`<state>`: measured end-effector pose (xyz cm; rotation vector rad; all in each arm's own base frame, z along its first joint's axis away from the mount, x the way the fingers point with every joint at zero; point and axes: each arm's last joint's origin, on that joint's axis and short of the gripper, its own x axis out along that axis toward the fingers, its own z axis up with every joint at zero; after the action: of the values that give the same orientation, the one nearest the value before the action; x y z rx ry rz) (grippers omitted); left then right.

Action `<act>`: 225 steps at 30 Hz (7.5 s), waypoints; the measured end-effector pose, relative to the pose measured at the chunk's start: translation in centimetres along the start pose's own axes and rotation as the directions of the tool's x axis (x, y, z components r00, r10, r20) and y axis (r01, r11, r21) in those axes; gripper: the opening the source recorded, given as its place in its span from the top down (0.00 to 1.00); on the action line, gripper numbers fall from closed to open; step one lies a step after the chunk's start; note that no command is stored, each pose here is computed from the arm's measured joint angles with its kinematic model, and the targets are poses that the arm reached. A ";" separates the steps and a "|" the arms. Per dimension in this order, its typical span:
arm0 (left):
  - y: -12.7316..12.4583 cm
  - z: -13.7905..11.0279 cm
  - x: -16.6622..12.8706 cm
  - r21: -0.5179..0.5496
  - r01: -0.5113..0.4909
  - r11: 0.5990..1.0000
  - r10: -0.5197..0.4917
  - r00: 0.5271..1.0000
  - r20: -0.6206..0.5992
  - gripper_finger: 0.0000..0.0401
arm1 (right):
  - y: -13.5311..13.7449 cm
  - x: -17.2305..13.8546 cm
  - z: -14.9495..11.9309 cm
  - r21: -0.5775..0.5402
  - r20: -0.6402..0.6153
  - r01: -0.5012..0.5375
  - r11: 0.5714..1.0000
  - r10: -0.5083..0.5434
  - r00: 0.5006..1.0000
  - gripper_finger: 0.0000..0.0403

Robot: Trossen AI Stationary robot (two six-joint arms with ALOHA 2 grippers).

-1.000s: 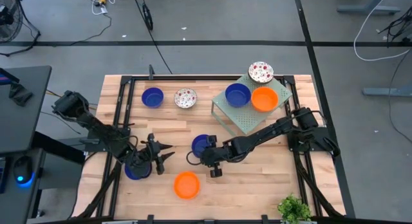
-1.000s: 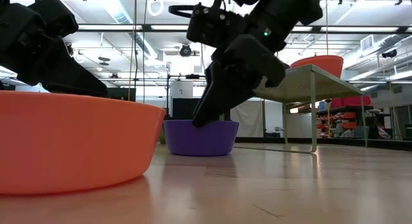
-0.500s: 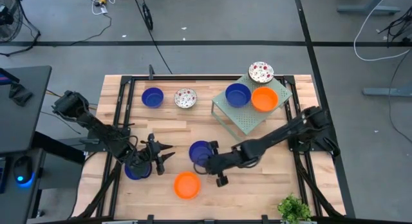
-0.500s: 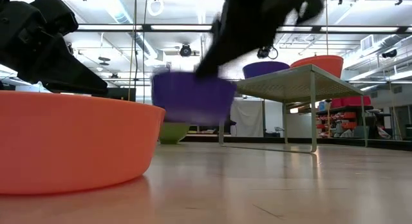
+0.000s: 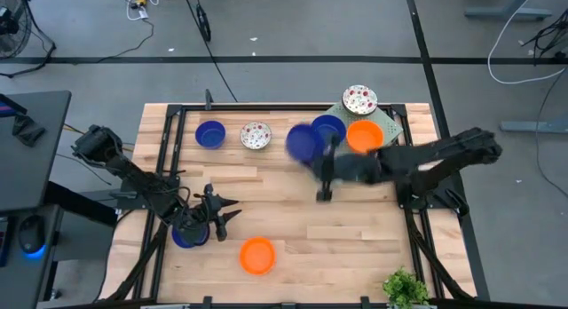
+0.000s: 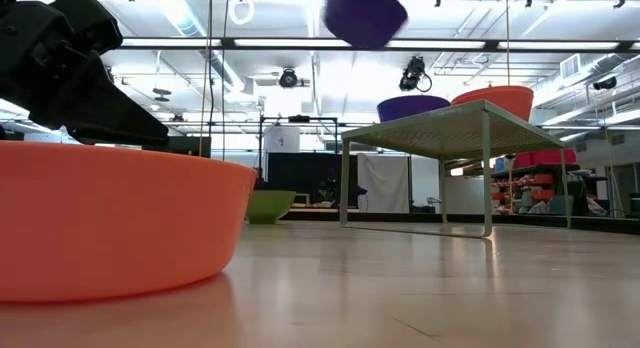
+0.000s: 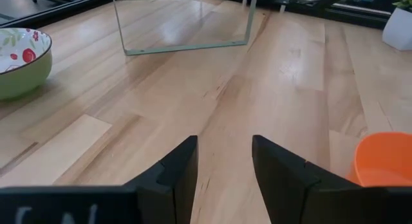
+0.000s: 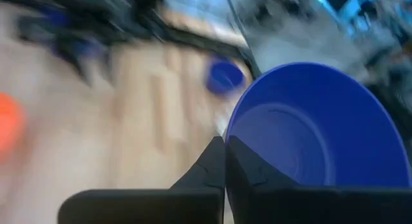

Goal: Pick & Place Mini bowls
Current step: Stack the blue bowl on the blue bowl on the shelf, then stack the orange bowl on the orange bowl on the shelf

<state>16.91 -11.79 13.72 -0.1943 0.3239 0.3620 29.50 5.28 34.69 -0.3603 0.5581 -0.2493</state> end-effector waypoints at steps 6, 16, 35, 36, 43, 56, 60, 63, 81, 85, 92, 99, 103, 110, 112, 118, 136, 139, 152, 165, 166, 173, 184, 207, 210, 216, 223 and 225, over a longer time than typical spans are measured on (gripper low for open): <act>0.0 0.0 0.0 0.002 -0.002 1.000 0.002 1.000 0.002 0.62 | -5.0 0.8 -2.8 0.076 -0.218 0.056 0.996 -0.039 0.975 1.00; 0.0 0.0 0.0 0.010 0.000 1.000 0.000 1.000 0.000 0.62 | -6.7 2.0 -4.7 0.133 -0.360 0.103 0.986 -0.049 0.932 0.98; 0.0 0.0 0.0 0.007 0.001 1.000 -0.001 1.000 0.000 0.62 | -7.6 2.2 -5.3 0.252 -0.394 0.116 0.961 -0.008 0.919 0.97; 0.0 0.0 0.0 0.007 0.001 1.000 -0.001 1.000 -0.001 0.62 | -7.6 2.2 -5.3 0.253 -0.393 0.117 0.960 -0.008 0.919 0.97; 0.0 0.0 0.0 0.006 0.001 1.000 -0.001 1.000 0.000 0.62 | -7.6 2.2 -5.4 0.274 -0.397 0.126 0.953 -0.007 0.918 0.97; 0.0 0.0 0.0 0.006 0.002 1.000 -0.002 1.000 0.000 0.62 | -7.6 2.2 -5.4 0.297 -0.398 0.137 0.945 -0.008 0.917 0.89; 0.0 0.0 0.0 0.006 0.002 1.000 -0.002 1.000 0.001 0.62 | -7.6 2.2 -5.4 0.300 -0.397 0.138 0.944 -0.008 0.918 0.79; 0.0 0.0 0.0 0.006 0.002 1.000 -0.002 1.000 0.001 0.62 | -7.5 2.2 -5.4 0.310 -0.391 0.106 0.945 0.025 0.920 0.73; 0.0 0.0 0.0 0.008 0.002 1.000 -0.002 1.000 0.000 0.62 | 6.5 -1.2 1.0 0.176 0.115 -0.400 0.899 0.385 0.916 0.88; -0.1 0.0 0.0 0.006 0.017 1.000 -0.017 1.000 -0.011 0.62 | 13.0 -1.2 0.4 0.089 0.103 -0.450 0.889 0.441 0.892 0.92; -0.4 0.2 0.0 0.041 0.069 0.997 -0.068 0.998 -0.017 0.62 | 22.6 -0.1 -3.1 -0.039 0.026 -0.541 0.840 0.542 0.840 0.97; -4.2 3.4 -0.9 0.188 0.325 0.927 -0.334 0.942 0.021 0.65 | 26.8 2.0 -6.3 -0.072 -0.044 -0.547 0.834 0.545 0.837 0.99; -7.1 5.5 -1.7 0.282 0.441 0.852 -0.455 0.890 -0.020 0.67 | 26.6 3.2 -6.8 -0.044 -0.083 -0.525 0.850 0.521 0.849 0.97; -11.7 5.4 -2.7 0.413 0.574 0.707 -0.477 0.818 -0.321 0.69 | 25.9 3.9 -6.8 0.024 -0.101 -0.499 0.866 0.498 0.861 0.97; -12.8 4.6 -2.6 0.432 0.582 0.689 -0.450 0.810 -0.375 0.69 | 25.9 3.9 -6.8 0.025 -0.101 -0.500 0.866 0.499 0.861 0.97; -14.6 2.0 -1.0 0.476 0.560 0.678 -0.350 0.815 -0.461 0.65 | 25.9 3.9 -6.8 0.025 -0.103 -0.503 0.864 0.502 0.858 0.97; -13.7 0.9 3.4 0.429 0.582 0.691 -0.278 0.762 -0.585 0.83 | 25.9 3.9 -6.7 0.028 -0.094 -0.504 0.864 0.504 0.859 0.97; -13.6 1.3 3.9 0.435 0.608 0.664 -0.303 0.751 -0.586 0.96 | 25.7 4.2 -6.2 0.050 -0.053 -0.503 0.863 0.506 0.861 0.97; -13.1 4.6 7.8 0.401 0.695 0.597 -0.496 0.713 -0.496 0.97 | 24.9 5.5 -5.1 0.021 0.038 -0.540 0.841 0.539 0.841 0.70; -14.1 6.7 8.2 0.474 0.710 0.520 -0.539 0.704 -0.462 0.96 | 24.9 5.4 -5.3 0.021 0.005 -0.536 0.844 0.536 0.844 0.64; -14.1 6.7 8.2 0.475 0.710 0.520 -0.540 0.704 -0.461 0.96 | 25.0 5.4 -5.3 0.021 0.005 -0.536 0.844 0.536 0.844 0.66; -14.1 6.7 8.2 0.476 0.709 0.520 -0.538 0.705 -0.462 0.98 | 24.9 5.4 -5.2 0.015 0.019 -0.535 0.845 0.535 0.845 0.76; -14.1 6.9 8.1 0.478 0.707 0.521 -0.535 0.707 -0.462 0.98 | 25.1 5.3 -5.2 -0.001 0.042 -0.490 0.872 0.489 0.871 0.56; -14.1 7.2 8.3 0.498 0.629 0.597 -0.492 0.777 -0.392 0.86 | 25.5 4.7 -6.0 -0.036 -0.036 -0.517 0.855 0.516 0.856 0.96; -13.9 7.1 8.3 0.483 0.617 0.621 -0.465 0.786 -0.407 0.76 | 26.3 3.6 -6.6 -0.071 -0.074 -0.555 0.829 0.551 0.831 0.97; -12.9 5.9 8.2 0.428 0.598 0.678 -0.368 0.780 -0.506 0.63 | 25.3 -0.3 -6.0 -0.082 -0.110 -0.500 0.862 0.490 0.865 0.98; -11.7 4.2 8.3 0.364 0.530 0.766 -0.321 0.806 -0.497 0.62 | 18.8 -6.2 -4.7 -0.025 -0.141 -0.262 0.965 0.256 0.956 0.98; -11.3 3.6 8.3 0.340 0.519 0.785 -0.332 0.814 -0.476 0.63 | 15.6 -7.2 -4.4 0.005 -0.159 -0.176 0.984 0.175 0.972 0.98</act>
<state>29.52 -18.70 15.63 0.1324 0.7392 -0.2340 23.24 20.64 28.35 -0.2994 0.7445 -0.1048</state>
